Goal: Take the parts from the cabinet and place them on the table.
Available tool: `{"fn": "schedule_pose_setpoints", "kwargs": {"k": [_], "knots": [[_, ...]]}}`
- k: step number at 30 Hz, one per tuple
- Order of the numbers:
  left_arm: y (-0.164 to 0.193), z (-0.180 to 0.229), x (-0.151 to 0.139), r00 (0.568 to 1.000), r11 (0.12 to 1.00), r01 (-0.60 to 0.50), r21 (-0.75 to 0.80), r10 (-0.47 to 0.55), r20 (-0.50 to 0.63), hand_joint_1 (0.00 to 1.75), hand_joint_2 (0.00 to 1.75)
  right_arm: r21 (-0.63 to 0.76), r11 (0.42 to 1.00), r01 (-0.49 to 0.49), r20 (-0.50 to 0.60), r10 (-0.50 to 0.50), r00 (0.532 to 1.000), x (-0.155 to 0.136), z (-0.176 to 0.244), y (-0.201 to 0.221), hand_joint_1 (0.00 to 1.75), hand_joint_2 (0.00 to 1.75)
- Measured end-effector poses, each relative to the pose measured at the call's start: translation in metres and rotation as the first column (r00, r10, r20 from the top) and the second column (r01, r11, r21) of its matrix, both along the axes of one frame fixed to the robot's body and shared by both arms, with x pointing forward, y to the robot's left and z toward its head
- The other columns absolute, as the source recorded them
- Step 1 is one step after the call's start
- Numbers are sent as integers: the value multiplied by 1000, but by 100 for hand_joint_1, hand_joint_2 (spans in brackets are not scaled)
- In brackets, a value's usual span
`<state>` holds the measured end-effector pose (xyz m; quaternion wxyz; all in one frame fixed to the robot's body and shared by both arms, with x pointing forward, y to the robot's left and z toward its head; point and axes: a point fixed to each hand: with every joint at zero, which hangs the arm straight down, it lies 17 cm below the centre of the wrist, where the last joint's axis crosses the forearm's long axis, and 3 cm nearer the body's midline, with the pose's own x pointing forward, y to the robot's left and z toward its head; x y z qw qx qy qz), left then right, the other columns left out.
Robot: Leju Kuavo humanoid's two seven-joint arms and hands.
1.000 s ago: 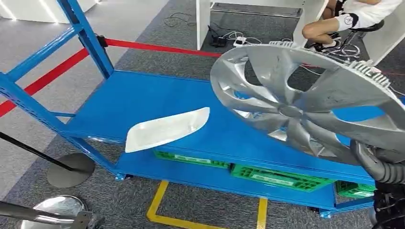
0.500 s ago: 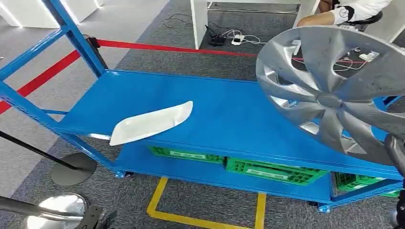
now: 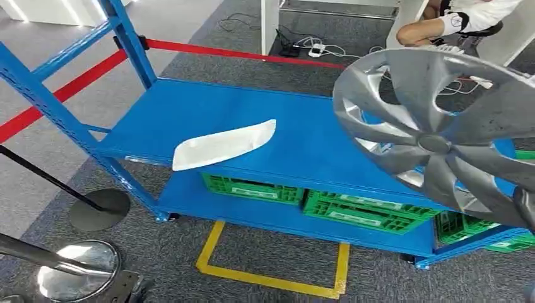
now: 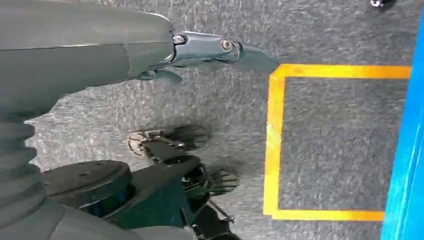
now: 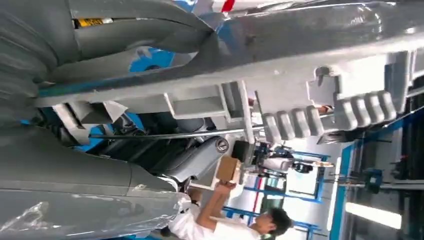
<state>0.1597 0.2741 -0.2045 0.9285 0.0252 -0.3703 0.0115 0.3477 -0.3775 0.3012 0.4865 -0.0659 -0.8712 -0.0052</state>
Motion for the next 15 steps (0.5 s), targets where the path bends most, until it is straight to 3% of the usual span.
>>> {"fn": "schedule_pose_setpoints", "kwargs": {"k": [15], "knots": [[-3, -2, 2, 1000, 1000, 23, 12, -23, 9, 0, 175, 34, 998, -44, -45, 45, 998, -1, -9, 0, 175, 175]]}}
